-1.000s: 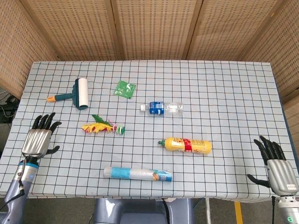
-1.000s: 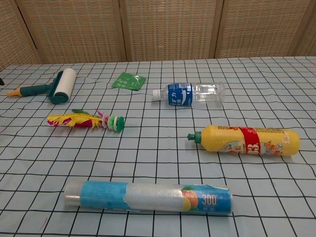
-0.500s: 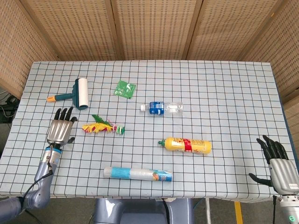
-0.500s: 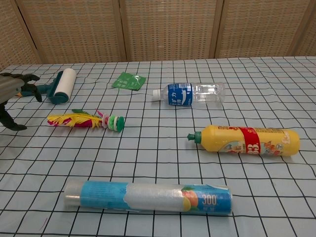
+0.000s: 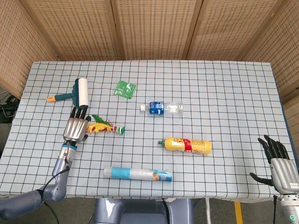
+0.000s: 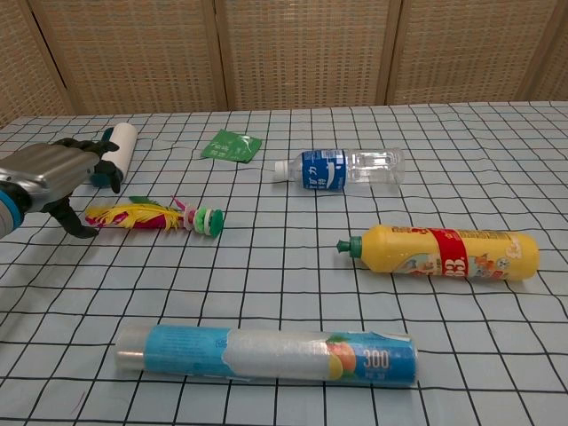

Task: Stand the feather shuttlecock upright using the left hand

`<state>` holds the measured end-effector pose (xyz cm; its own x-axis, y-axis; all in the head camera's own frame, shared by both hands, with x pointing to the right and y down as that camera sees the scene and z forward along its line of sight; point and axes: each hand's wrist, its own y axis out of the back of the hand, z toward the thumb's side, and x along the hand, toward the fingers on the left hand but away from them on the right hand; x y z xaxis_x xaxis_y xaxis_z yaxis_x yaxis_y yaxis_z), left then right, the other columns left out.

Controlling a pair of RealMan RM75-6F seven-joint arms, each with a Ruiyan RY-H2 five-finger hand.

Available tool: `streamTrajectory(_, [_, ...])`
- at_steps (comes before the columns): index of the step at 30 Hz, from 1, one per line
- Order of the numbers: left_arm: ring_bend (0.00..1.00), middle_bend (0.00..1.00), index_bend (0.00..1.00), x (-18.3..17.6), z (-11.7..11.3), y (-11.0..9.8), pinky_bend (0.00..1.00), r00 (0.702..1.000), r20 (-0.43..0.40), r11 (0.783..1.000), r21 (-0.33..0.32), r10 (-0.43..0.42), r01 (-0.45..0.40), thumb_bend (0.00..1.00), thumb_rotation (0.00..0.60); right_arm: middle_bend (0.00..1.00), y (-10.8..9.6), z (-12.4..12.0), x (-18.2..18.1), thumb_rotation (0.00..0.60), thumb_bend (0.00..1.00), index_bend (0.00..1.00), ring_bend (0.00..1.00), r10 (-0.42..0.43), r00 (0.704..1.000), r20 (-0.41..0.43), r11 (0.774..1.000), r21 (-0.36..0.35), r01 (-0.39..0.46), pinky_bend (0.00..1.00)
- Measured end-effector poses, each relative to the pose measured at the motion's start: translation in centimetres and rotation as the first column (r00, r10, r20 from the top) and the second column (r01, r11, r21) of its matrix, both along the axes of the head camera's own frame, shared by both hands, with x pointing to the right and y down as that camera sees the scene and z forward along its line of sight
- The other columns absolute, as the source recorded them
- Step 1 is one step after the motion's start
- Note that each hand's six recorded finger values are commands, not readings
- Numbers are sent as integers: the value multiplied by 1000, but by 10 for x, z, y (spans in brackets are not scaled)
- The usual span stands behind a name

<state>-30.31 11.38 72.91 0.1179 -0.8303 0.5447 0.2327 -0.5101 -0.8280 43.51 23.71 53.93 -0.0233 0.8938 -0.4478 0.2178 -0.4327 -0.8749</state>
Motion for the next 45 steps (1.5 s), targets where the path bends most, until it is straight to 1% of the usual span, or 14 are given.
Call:
streamTrajectory(7, [0, 0, 366, 7, 9, 1, 0, 998, 37, 998, 26, 55, -56, 206, 600, 0, -1, 0, 4, 600, 69, 21, 0, 12, 1000, -1, 1000, 1, -12, 2])
streamTrajectory(15, [0, 0, 408, 17, 17, 5, 0, 996, 14, 996, 25, 84, -84, 211, 600, 0, -1, 0, 6, 600, 69, 21, 0, 17, 1000, -5, 1000, 0, -17, 1])
streamTrajectory(18, [0, 0, 446, 21, 19, 7, 0, 995, 10, 994, 28, 102, -103, 220, 600, 0, -1, 0, 7, 600, 69, 27, 0, 17, 1000, -8, 1000, 1, -17, 0])
streamTrajectory(20, [0, 0, 492, 24, 20, 9, 0, 994, 8, 993, 33, 112, -112, 261, 600, 0, -1, 1, 7, 600, 69, 30, 0, 18, 1000, -9, 1000, -2, -18, 0])
streamTrajectory(22, [0, 0, 526, 25, 22, 10, 0, 993, 9, 992, 36, 117, -117, 324, 600, 0, -1, 0, 6, 600, 69, 30, 0, 16, 1000, -9, 1000, 0, -16, 0])
streamTrajectory(28, [0, 0, 559, 24, 24, 13, 0, 993, -1, 992, 45, 116, -115, 425, 600, 0, 0, 1, 5, 600, 69, 30, 0, 14, 1000, -6, 1000, -3, -14, 0])
streamTrajectory(33, [0, 0, 606, 23, 19, 10, 0, 994, -19, 992, 65, 111, -109, 495, 600, 0, 0, -1, 5, 600, 69, 30, 0, 15, 1000, -3, 1000, 3, -15, 0])
streamTrajectory(35, [0, 0, 623, 21, 14, 7, 0, 994, -22, 990, 87, 111, -109, 516, 600, 0, -1, -1, 6, 600, 69, 30, 0, 17, 1000, -1, 1000, 4, -17, 0])
streamTrajectory(45, [0, 0, 645, 15, -11, -7, 0, 992, -30, 981, 152, 124, -118, 524, 600, 0, -1, -4, 3, 600, 69, 30, 0, 11, 1000, 8, 1000, 12, -12, 0])
